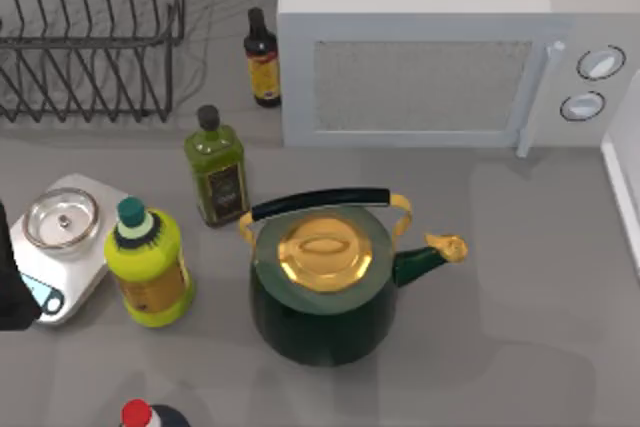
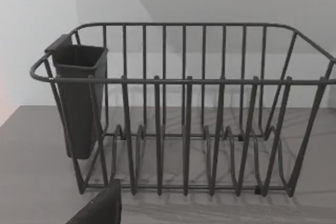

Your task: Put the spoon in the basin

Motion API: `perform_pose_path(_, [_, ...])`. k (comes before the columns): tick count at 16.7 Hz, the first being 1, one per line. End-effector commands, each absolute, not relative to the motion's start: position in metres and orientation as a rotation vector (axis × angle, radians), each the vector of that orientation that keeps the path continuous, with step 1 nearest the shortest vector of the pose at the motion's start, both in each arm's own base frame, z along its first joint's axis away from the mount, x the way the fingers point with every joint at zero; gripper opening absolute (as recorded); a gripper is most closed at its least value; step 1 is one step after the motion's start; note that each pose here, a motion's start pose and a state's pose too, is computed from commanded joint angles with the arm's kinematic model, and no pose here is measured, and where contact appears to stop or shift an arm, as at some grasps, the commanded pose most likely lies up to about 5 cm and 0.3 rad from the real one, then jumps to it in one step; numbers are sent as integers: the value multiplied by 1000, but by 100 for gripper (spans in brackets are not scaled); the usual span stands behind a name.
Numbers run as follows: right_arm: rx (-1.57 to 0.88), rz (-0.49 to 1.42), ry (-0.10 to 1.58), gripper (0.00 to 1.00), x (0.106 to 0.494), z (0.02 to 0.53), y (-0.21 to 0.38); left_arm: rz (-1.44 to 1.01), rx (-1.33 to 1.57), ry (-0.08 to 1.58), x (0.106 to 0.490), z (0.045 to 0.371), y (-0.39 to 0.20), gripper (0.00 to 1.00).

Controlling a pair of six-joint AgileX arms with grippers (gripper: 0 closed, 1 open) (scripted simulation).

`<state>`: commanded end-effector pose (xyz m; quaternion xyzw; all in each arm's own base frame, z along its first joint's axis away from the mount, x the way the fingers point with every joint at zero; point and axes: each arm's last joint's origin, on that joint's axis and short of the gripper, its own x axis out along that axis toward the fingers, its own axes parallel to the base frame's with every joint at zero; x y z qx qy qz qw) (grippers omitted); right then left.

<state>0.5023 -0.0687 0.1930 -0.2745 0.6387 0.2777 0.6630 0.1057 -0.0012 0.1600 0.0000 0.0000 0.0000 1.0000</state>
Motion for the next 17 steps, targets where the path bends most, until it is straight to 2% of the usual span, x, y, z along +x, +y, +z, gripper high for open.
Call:
perform_pose_path(5, [-606,645,1478,0,501,158,-69,0,0,0,106,160,-1,100])
perform_pose_path(12, [-612,633,1458,0,500,155,-70,0,0,0,106,160,-1,100])
perform_pose_path(17, [-612,633,1458,38,500,155,-70,0,0,0,106,160,-1,100])
